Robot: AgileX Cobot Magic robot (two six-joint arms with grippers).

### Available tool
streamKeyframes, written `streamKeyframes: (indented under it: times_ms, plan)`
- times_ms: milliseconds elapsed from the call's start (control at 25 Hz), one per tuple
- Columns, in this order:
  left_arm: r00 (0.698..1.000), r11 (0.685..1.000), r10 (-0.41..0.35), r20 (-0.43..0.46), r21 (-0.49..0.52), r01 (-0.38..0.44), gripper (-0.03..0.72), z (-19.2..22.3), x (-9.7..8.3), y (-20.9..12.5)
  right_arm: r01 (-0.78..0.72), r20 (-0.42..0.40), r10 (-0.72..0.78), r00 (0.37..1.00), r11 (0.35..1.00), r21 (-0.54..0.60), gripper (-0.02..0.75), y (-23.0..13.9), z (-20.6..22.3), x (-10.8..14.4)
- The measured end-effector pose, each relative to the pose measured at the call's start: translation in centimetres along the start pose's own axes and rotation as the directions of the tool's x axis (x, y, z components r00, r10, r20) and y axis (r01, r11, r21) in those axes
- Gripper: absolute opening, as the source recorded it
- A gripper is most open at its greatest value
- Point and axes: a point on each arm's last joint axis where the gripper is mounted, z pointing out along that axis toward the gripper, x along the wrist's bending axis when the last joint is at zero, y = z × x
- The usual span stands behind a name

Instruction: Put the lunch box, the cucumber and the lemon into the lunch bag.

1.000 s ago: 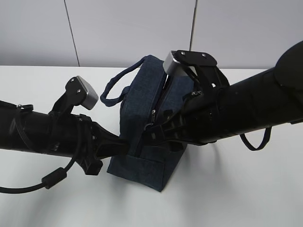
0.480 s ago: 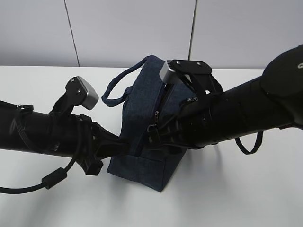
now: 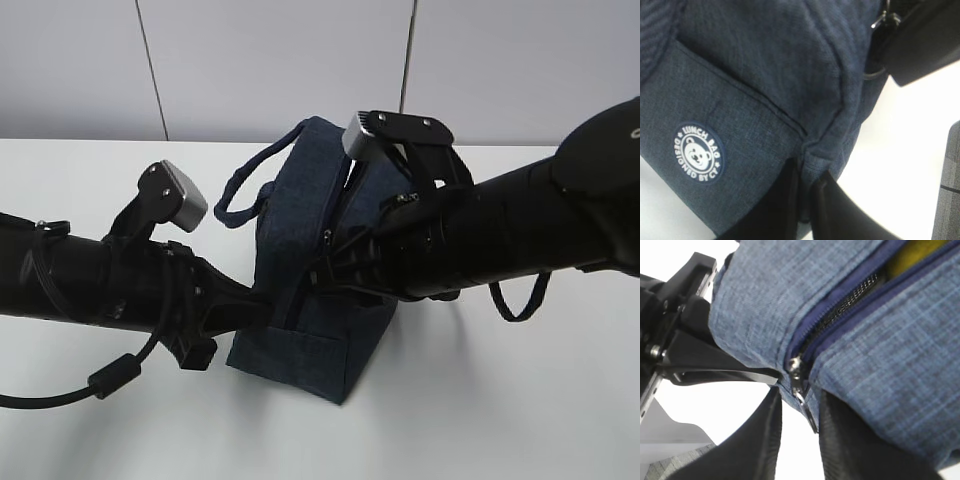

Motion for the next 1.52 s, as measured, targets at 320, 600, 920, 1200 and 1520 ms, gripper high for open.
streamKeyframes:
  times_ms: [320,600,920,1200,1520]
  plan:
    - [1.0,1.0,0.0,-0.002,0.001,0.0,0.0,0.0,0.0,0.0,-0.007,-0.015,0.007,1.0,1.0,0.007,0.08,-0.1,0.0,0.1]
    - [1.0,1.0,0.0,-0.002,0.001,0.0,0.0,0.0,0.0,0.0,-0.006,-0.033,0.006,0.999,1.0,0.023,0.064,-0.2,0.0,0.3]
    - [1.0,1.0,0.0,-0.002,0.001,0.0,0.0,0.0,0.0,0.0,-0.004,-0.051,0.006,0.999,0.999,0.039,0.0,-0.4,0.0,0.4]
    - [1.0,1.0,0.0,-0.002,0.001,0.0,0.0,0.0,0.0,0.0,-0.021,-0.059,0.023,0.998,0.999,0.037,0.0,-0.3,0.0,0.5]
    - [1.0,1.0,0.0,-0.002,0.001,0.0,0.0,0.0,0.0,0.0,-0.005,-0.08,0.002,0.997,0.999,-0.032,0.0,0.6,-2.1,1.5]
